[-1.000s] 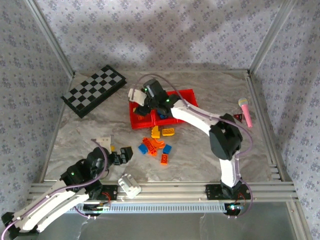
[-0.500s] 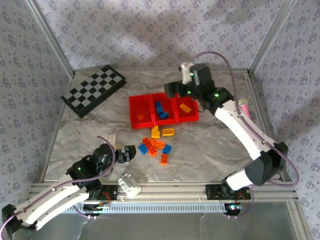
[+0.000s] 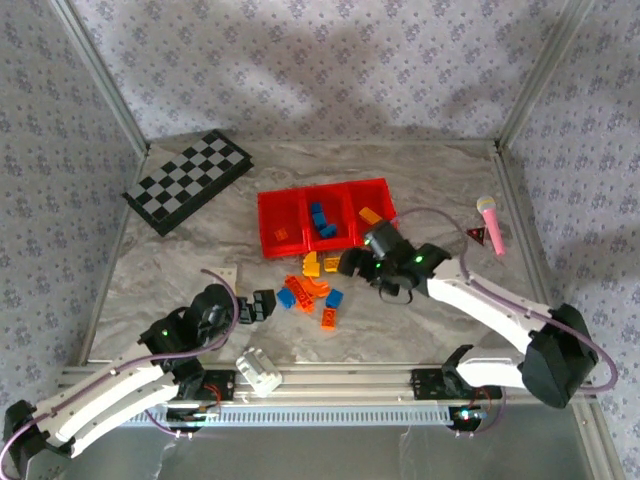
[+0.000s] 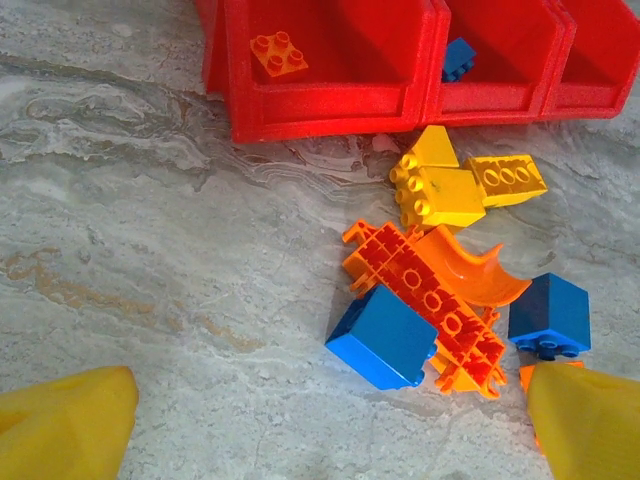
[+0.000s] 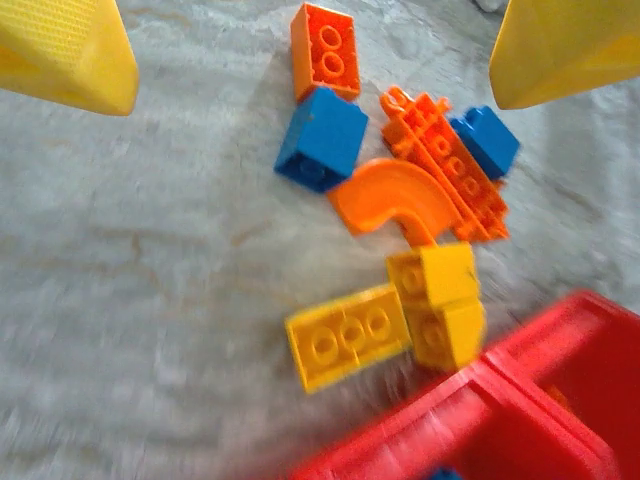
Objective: Sort the legos into containers by color
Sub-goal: Pick up the lego from the bottom-center of the table.
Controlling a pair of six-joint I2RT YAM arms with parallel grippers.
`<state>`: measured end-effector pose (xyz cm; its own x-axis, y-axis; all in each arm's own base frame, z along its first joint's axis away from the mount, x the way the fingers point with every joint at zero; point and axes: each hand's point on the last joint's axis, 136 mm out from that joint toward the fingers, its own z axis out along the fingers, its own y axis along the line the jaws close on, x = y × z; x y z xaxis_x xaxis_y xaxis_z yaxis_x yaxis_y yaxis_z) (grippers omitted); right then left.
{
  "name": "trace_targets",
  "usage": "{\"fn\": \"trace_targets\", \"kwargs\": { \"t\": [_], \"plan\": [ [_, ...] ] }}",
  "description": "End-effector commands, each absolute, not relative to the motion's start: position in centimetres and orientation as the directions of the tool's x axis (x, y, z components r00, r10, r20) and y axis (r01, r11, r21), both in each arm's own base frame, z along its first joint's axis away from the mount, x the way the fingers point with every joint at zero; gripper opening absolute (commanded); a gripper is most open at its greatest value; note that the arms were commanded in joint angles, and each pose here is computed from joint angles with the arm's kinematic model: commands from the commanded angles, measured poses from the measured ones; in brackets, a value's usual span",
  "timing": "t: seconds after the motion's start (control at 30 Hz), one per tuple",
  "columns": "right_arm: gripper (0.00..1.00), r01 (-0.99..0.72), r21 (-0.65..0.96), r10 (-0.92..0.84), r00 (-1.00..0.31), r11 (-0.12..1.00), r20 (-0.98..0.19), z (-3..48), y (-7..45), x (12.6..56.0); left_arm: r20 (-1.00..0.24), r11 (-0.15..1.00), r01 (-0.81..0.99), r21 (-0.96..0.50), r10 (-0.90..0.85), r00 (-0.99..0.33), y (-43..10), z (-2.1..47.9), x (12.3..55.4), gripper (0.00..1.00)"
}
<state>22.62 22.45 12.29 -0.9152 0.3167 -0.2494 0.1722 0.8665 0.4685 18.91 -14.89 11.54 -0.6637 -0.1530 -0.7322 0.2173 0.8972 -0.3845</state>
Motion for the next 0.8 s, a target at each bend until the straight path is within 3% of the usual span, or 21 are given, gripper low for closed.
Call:
{"fn": "trace_targets", "kwargs": {
  "t": [0.0,0.2,0.47,0.77],
  "plan": [
    [0.92,0.346,0.439,0.481,-0.842,0.829,-0.245,10.3,22.7,22.6,-0.759,0.883,0.253,-0.395,-0.158,-0.632,-15.5,13.4,19.3,1.0],
    [0.91,0.379,0.379,0.498,-0.815,0.844,-0.294,8.2,25.3,21.6,-0.764,0.887,0.259,-0.383,-0.146,-0.629,-15.3,13.3,19.1,1.0],
    [0.88,0.371,0.306,0.454,-0.848,0.877,-0.273,5.4,28.3,21.2,-0.774,0.891,0.256,-0.376,-0.151,-0.615,-14.5,13.4,18.9,1.0],
    [0.82,0.375,0.18,0.416,-0.842,0.909,-0.343,5.1,26.9,21.5,-0.779,0.892,0.248,-0.378,-0.161,-0.606,-13.9,13.4,18.7,1.0]
  ]
}}
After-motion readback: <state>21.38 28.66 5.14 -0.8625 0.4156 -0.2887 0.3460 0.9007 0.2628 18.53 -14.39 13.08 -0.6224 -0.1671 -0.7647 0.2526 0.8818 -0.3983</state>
